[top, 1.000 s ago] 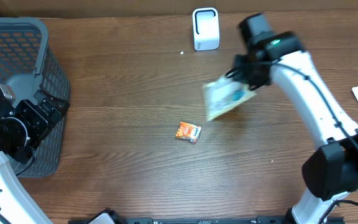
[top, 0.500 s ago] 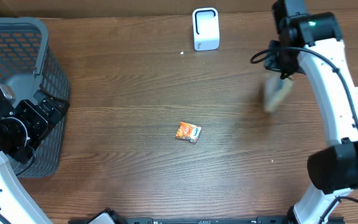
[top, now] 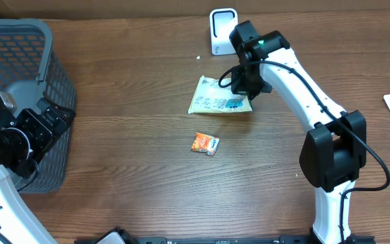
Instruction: Scan the item barcode
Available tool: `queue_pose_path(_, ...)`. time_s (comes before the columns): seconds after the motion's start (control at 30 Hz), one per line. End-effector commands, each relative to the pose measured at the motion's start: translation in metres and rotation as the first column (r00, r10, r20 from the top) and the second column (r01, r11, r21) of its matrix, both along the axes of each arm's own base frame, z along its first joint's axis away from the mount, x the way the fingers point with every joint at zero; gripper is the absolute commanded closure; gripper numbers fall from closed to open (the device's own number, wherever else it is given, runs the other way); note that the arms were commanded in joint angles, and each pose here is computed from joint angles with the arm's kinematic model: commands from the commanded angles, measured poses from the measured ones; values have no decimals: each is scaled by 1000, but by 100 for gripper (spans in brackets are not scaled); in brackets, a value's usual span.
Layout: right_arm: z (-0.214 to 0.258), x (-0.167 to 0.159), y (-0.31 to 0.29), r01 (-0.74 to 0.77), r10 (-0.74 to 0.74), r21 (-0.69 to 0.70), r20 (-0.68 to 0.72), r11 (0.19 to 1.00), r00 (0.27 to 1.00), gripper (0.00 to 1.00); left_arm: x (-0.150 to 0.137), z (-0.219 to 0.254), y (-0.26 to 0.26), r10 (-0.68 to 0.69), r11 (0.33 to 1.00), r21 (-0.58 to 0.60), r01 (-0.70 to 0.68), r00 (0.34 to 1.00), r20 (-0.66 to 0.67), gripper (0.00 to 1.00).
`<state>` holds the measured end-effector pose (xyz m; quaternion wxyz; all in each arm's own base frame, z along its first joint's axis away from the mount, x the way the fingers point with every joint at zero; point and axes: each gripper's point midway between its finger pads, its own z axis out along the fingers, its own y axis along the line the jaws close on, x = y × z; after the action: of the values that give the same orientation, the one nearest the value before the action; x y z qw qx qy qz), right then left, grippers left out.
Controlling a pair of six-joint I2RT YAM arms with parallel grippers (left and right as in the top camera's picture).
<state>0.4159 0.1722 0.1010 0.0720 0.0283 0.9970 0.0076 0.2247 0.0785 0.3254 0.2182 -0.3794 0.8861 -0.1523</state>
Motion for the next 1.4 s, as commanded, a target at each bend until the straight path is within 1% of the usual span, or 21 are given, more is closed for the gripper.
queue_pose_path(0.0, 52, 18, -53, 108, -95, -114, 111, 988, 989, 96, 1, 0, -2, -27, 1000, 9, 27, 1000, 3, 0)
queue_pose_path(0.03, 64, 17, -74, 154, -134, -172, 125, 973, 983, 96, 1, 0, -2, -27, 1000, 9, 27, 1000, 3, 0)
queue_pose_path(0.1, 82, 12, -103, 201, -171, -250, 134, 947, 976, 96, 1, 0, -2, -27, 1000, 9, 27, 1000, 3, 0)
queue_pose_path(0.17, 99, 5, -127, 229, -198, -298, 129, 927, 972, 96, 1, 0, -2, -27, 1000, 9, 27, 1000, 3, 0)
queue_pose_path(0.23, 110, -1, -141, 242, -215, -310, 119, 919, 969, 96, 1, 0, -2, -27, 1000, 9, 27, 1000, 3, 0)
queue_pose_path(0.27, 111, -1, -143, 228, -204, -294, 110, 928, 973, 96, 1, 0, -2, -27, 1000, 9, 27, 1000, 3, 0)
queue_pose_path(0.4, 111, -1, -156, 256, -233, -298, 113, 919, 966, 96, 1, 0, -2, -27, 1000, 9, 27, 1000, 3, 0)
queue_pose_path(0.57, 96, -6, -166, 260, -251, -343, 73, 902, 965, 96, 1, 0, -2, -27, 1000, 9, 27, 1000, 3, 0)
queue_pose_path(0.7, 67, -14, -166, 235, -250, -370, 9, 898, 968, 96, 1, 0, -2, -27, 1000, 9, 27, 1000, 3, 0)
queue_pose_path(0.77, 50, -18, -164, 249, -274, -379, -11, 891, 962, 96, 1, 0, -2, -27, 1000, 9, 27, 1000, 3, 0)
queue_pose_path(0.8, 41, -20, -162, 262, -288, -374, -15, 890, 958, 96, 1, 0, -2, -27, 1000, 9, 27, 1000, 3, 0)
queue_pose_path(0.9, 20, -21, -142, 243, -270, -311, -49, 919, 961, 96, 1, 0, -2, -27, 1000, 9, 27, 1000, 3, 0)
queue_pose_path(0.97, 17, -21, -130, 228, -253, -286, -55, 931, 966, 96, 1, 0, -2, -27, 1000, 8, 27, 1000, 3, 0)
queue_pose_path(1.1, 23, -17, -120, 200, -217, -307, -22, 930, 976, 96, 1, 0, -2, -27, 1000, 9, 27, 1000, 3, 0)
queue_pose_path(1.2, 35, -16, -129, 199, -211, -366, 6, 909, 977, 96, 1, 0, -2, -27, 1000, 9, 27, 1000, 3, 0)
queue_pose_path(1.27, 47, -16, -140, 210, -217, -412, 28, 887, 976, 96, 1, 0, -2, -27, 1000, 9, 27, 1000, 3, 0)
queue_pose_path(1.37, 80, -15, -168, 314, -294, -486, 119, 815, 948, 96, 1, 0, -2, -27, 1000, 9, 27, 1000, 3, 0)
